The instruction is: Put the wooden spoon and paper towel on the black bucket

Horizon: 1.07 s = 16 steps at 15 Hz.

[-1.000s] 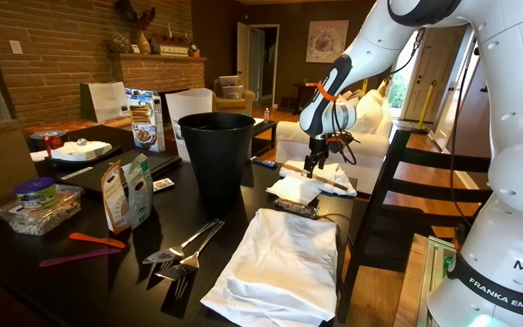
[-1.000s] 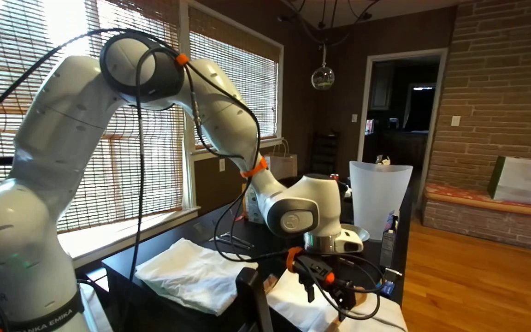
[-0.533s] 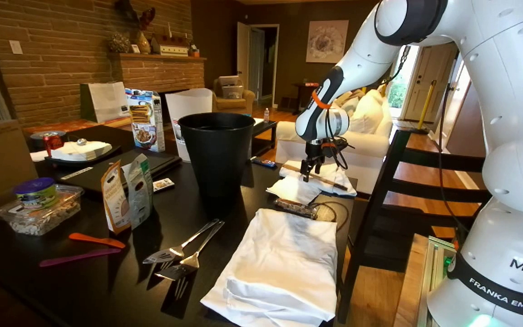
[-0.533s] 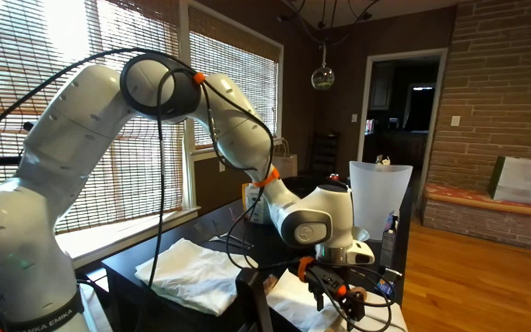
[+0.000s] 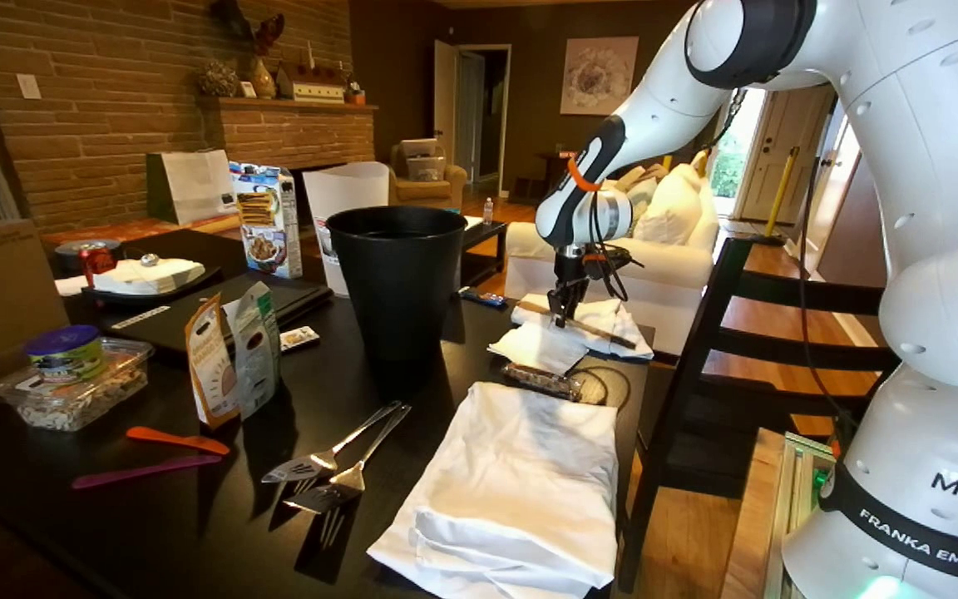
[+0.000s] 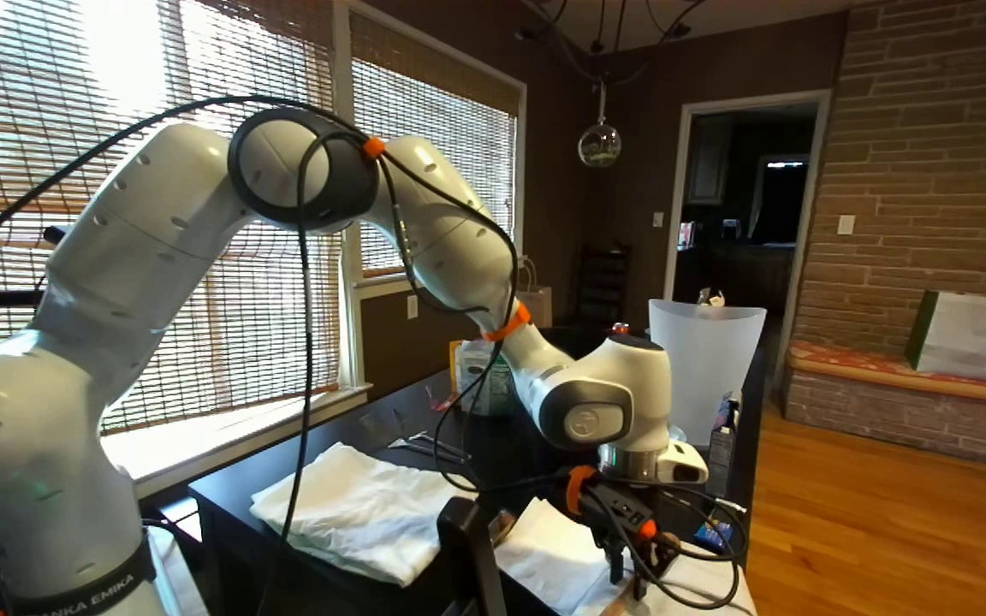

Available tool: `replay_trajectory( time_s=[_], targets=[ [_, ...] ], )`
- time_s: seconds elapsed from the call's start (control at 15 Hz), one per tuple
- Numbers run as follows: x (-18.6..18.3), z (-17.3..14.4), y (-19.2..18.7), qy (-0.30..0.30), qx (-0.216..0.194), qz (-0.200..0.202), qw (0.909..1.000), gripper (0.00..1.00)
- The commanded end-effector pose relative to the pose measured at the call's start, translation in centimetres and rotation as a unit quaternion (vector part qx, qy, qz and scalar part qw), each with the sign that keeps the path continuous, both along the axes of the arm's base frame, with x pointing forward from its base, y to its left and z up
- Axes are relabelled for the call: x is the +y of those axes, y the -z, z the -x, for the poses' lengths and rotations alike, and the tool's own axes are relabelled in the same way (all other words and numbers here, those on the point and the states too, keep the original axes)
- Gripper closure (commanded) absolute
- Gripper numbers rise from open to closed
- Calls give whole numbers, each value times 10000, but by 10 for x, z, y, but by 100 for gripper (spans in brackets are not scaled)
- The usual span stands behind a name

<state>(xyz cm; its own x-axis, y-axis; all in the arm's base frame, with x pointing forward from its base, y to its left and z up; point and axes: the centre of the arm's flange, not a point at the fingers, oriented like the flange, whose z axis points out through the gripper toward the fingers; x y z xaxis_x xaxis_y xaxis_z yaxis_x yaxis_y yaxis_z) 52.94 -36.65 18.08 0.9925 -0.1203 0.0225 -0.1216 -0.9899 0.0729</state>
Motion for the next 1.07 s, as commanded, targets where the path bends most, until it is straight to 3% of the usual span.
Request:
replay_trajectory(
  time_s=[0.0,0.13,0.4,1.0],
  targets=[
    [-3,-6,-10,137,0,-77,9999,92],
    [-5,-8,-10,194,-33,-45,9998,97],
    [-6,-7,-14,323,-5,-66,9995,93],
    [5,-12,-137,617,-215,-494,9966,93]
  ],
)
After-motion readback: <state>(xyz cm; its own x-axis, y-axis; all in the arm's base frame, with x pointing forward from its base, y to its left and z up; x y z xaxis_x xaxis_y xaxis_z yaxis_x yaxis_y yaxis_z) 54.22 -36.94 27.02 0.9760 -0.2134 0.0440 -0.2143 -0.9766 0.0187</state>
